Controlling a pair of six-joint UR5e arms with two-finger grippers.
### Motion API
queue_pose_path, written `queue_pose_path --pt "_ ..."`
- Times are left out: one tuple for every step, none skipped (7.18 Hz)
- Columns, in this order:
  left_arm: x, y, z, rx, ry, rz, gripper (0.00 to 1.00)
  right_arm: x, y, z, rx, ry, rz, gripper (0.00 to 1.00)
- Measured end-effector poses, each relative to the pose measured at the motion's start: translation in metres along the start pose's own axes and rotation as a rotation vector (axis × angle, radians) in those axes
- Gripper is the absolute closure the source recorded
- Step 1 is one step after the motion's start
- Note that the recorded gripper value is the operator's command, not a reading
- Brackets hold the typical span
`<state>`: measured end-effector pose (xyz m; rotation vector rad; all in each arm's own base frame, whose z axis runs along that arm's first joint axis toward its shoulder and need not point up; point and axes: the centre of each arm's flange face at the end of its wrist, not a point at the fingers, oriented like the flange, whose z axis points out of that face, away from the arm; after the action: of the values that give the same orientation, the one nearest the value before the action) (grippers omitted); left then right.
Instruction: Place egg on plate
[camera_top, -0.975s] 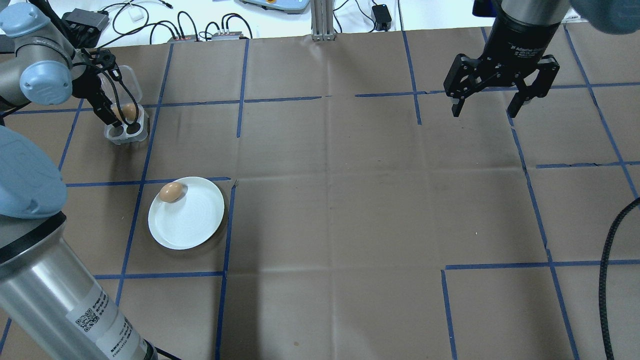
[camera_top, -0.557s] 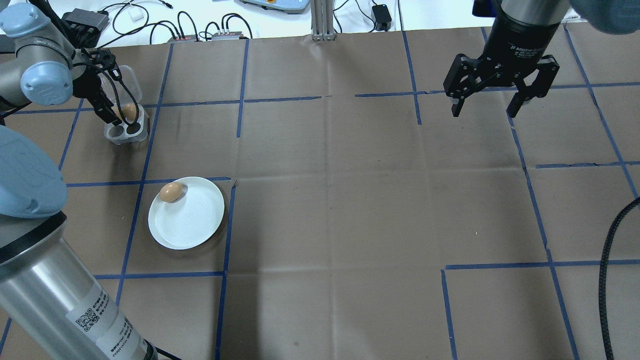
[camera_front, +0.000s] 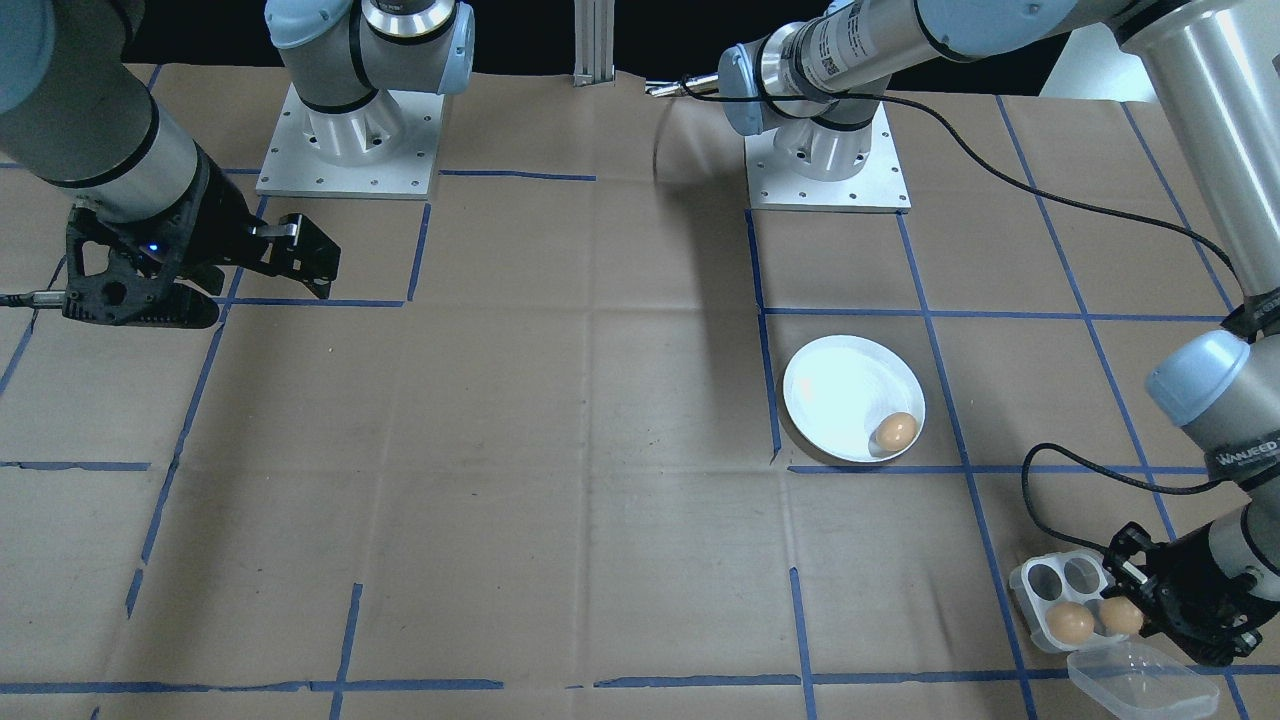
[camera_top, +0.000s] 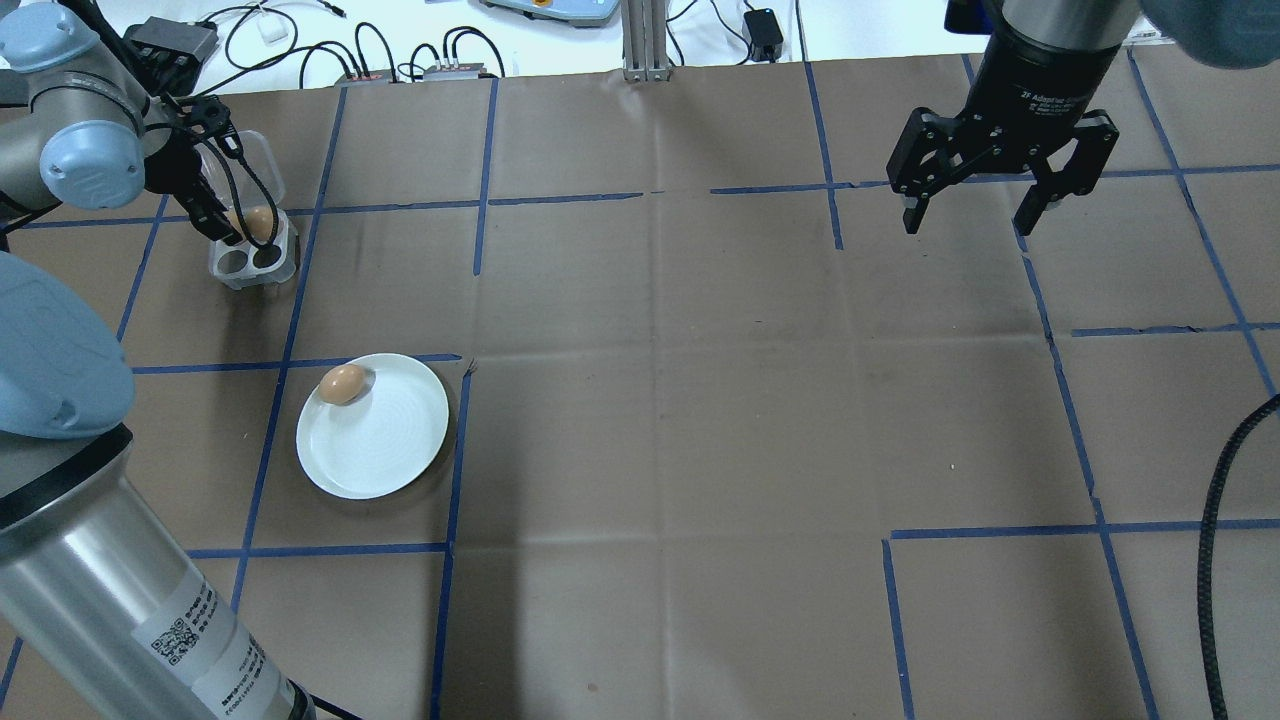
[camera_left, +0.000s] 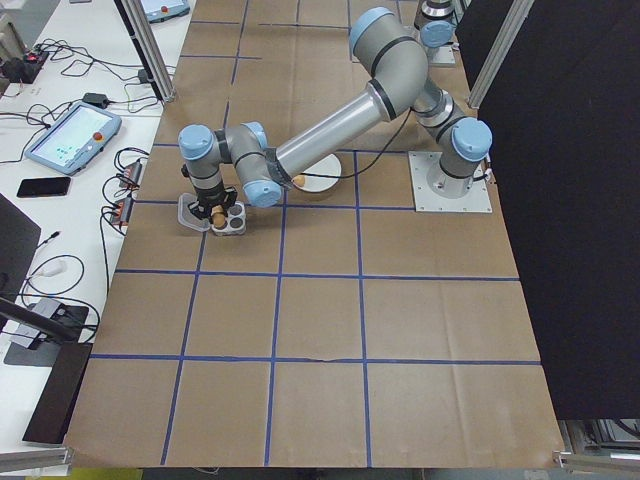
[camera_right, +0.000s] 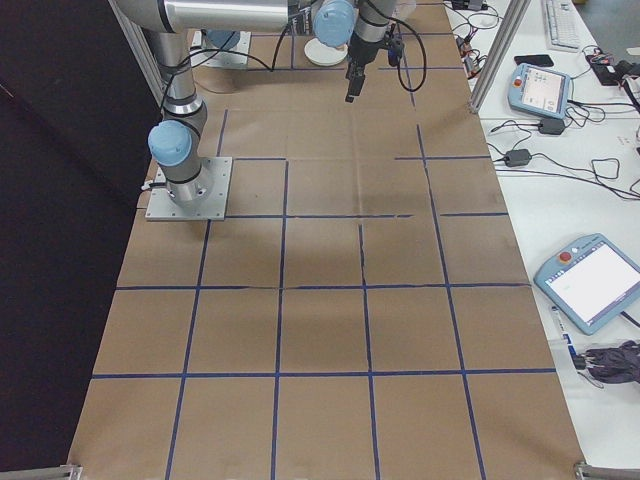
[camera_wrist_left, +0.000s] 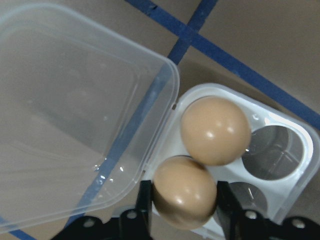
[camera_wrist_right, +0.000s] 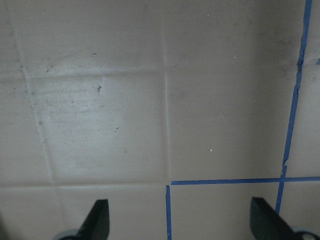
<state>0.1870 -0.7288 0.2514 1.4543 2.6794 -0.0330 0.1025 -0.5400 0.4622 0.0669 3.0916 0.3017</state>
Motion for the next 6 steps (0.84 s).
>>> queue_pose_path --pt "0.005 0.003 -0.024 -0.014 -0.012 -0.007 0.66 0.0 0.0 0.0 0.0 0.0 0.0 0.0" --pt "0.016 0.005 -0.044 -0.024 -0.007 -0.046 0.65 0.0 0.0 0.0 0.0 0.0 0.0 0.0" --pt "0.033 0.006 -0.06 -0.029 0.002 -0.127 0.65 0.0 0.0 0.0 0.0 0.0 0.0 0.0" --pt "0.058 0.005 -0.071 -0.034 0.017 -0.243 0.65 0.0 0.0 0.0 0.0 0.0 0.0 0.0" --pt "0.089 0.001 -0.076 -0.042 0.046 -0.377 0.66 0.0 0.0 0.0 -0.001 0.0 0.0 0.0" --pt "0.128 -0.01 -0.079 -0.055 0.08 -0.517 0.65 0.0 0.0 0.0 -0.001 0.0 0.0 0.0"
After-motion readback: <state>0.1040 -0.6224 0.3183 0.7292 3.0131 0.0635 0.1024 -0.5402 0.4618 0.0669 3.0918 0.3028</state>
